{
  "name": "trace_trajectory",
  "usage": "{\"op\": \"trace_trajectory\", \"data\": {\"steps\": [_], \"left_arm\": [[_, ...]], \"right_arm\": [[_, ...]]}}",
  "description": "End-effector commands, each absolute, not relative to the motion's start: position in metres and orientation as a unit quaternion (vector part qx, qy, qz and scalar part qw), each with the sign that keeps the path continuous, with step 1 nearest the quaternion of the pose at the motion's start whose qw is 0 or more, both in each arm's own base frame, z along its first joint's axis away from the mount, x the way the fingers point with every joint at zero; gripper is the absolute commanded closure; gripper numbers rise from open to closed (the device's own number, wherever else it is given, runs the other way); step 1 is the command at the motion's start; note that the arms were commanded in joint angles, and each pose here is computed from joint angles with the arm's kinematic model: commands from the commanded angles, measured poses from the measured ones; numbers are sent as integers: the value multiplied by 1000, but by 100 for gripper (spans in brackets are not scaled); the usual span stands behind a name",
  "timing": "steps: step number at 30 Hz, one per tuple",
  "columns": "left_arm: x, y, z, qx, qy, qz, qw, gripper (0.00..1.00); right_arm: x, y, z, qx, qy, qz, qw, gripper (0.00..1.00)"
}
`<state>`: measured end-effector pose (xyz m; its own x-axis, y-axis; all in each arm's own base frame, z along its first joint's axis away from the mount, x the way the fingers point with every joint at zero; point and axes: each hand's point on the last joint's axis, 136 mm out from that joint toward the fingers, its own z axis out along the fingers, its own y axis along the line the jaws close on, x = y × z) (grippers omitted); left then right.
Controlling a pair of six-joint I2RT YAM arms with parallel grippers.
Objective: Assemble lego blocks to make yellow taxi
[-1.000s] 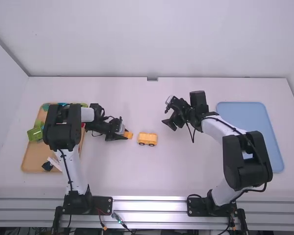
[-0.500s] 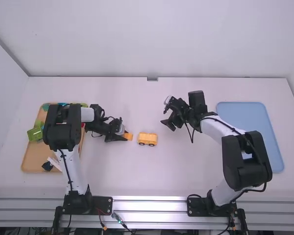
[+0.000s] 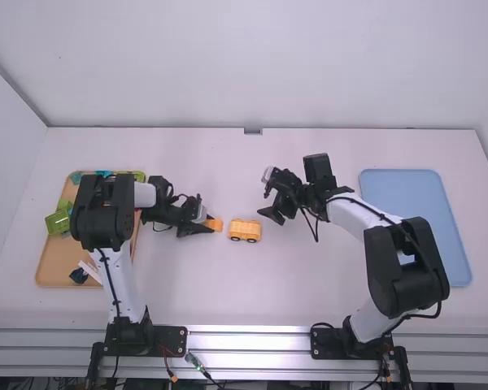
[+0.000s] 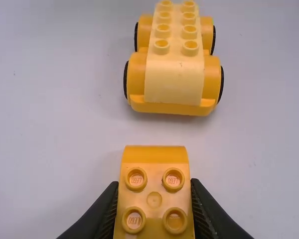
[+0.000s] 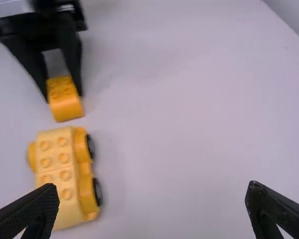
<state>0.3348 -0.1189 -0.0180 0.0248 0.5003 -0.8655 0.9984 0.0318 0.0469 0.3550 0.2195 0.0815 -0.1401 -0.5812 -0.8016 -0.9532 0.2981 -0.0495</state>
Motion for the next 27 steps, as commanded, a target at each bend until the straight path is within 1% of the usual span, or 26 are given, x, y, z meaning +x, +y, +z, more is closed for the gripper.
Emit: {"op": "trace_trajectory", "data": {"steps": [1, 3, 5, 8, 10, 13, 16, 18, 21, 27], "left_arm": [[328, -107, -27, 584, 665, -332, 327, 93], [332, -104, -22, 567, 696, -320, 304, 91], [334, -105, -16, 567, 700, -312, 302, 91], [334, -115, 7, 589, 669, -312, 328, 93], [331, -121, 32, 600, 638, -320, 361, 93], [327, -129, 51, 607, 610, -330, 387, 95], [325, -133, 54, 615, 603, -329, 388, 96], [320, -143, 58, 615, 592, -344, 390, 96], [316, -152, 60, 618, 583, -356, 390, 98], [306, -171, 60, 642, 557, -364, 383, 96]], "right_arm": [[340, 226, 89, -561, 671, 295, 384, 1], [332, 226, 87, -561, 660, 316, 386, 1], [326, 227, 84, -562, 654, 326, 388, 1], [315, 229, 73, -567, 645, 330, 393, 1], [304, 234, 65, -569, 637, 332, 400, 1], [297, 238, 57, -558, 640, 331, 411, 1], [293, 238, 49, -551, 645, 327, 416, 1], [288, 243, 35, -557, 631, 339, 420, 1], [290, 249, 21, -559, 623, 346, 424, 1], [305, 254, -8, -546, 629, 365, 416, 1]]}}
